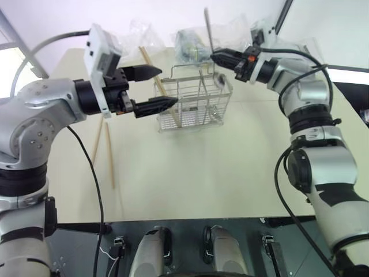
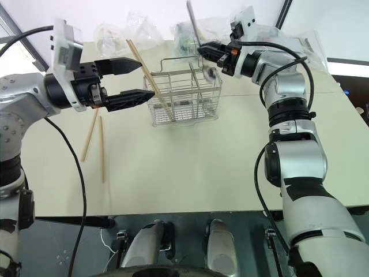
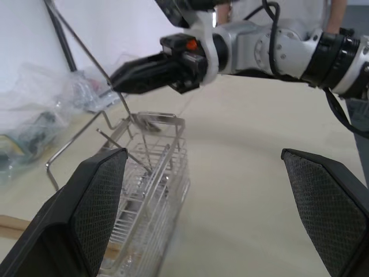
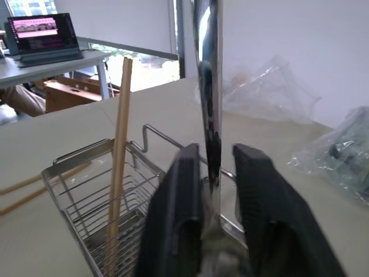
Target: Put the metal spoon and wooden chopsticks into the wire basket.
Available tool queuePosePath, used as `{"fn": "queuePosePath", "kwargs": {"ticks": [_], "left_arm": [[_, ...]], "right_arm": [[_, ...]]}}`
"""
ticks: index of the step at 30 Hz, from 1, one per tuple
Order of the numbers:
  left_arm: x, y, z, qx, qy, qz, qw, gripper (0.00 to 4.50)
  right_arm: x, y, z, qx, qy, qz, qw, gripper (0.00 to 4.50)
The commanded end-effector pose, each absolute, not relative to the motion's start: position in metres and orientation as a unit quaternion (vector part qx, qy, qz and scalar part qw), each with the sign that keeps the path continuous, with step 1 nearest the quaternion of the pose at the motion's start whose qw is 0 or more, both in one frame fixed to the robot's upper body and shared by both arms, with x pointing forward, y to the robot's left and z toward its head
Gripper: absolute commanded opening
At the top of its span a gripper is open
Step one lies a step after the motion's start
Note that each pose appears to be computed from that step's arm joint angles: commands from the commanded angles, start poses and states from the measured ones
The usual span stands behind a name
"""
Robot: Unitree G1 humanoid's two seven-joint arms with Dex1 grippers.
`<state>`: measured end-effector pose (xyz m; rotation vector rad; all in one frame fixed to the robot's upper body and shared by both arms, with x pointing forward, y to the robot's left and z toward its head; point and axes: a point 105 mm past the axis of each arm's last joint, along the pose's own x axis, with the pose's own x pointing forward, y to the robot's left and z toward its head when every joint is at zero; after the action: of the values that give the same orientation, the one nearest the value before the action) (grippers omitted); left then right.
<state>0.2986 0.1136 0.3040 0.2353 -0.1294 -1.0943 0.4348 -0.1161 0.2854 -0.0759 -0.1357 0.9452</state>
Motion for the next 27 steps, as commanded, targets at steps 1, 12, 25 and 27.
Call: {"fn": "queuePosePath", "kwargs": {"ticks": [1,12,25,27], "left_arm": [[0.295,0.119,0.320,0.121,-0.096,-0.503,0.850,4.50],[0.330,0.180,0.325,0.097,-0.085,-0.322,0.938,4.50],[0.384,0.315,0.218,0.057,0.182,-0.002,0.982,4.50],[0.390,0.310,0.214,0.048,0.184,-0.015,0.982,4.50]], "right_arm": [[0.433,-0.117,0.303,-0.043,-0.102,0.442,0.890,2.93],[0.420,-0.148,0.344,-0.039,-0.150,0.424,0.892,4.45],[0.308,-0.139,0.295,-0.104,-0.056,0.621,0.775,4.45],[0.304,-0.137,0.293,-0.096,-0.054,0.622,0.775,4.45]]}}
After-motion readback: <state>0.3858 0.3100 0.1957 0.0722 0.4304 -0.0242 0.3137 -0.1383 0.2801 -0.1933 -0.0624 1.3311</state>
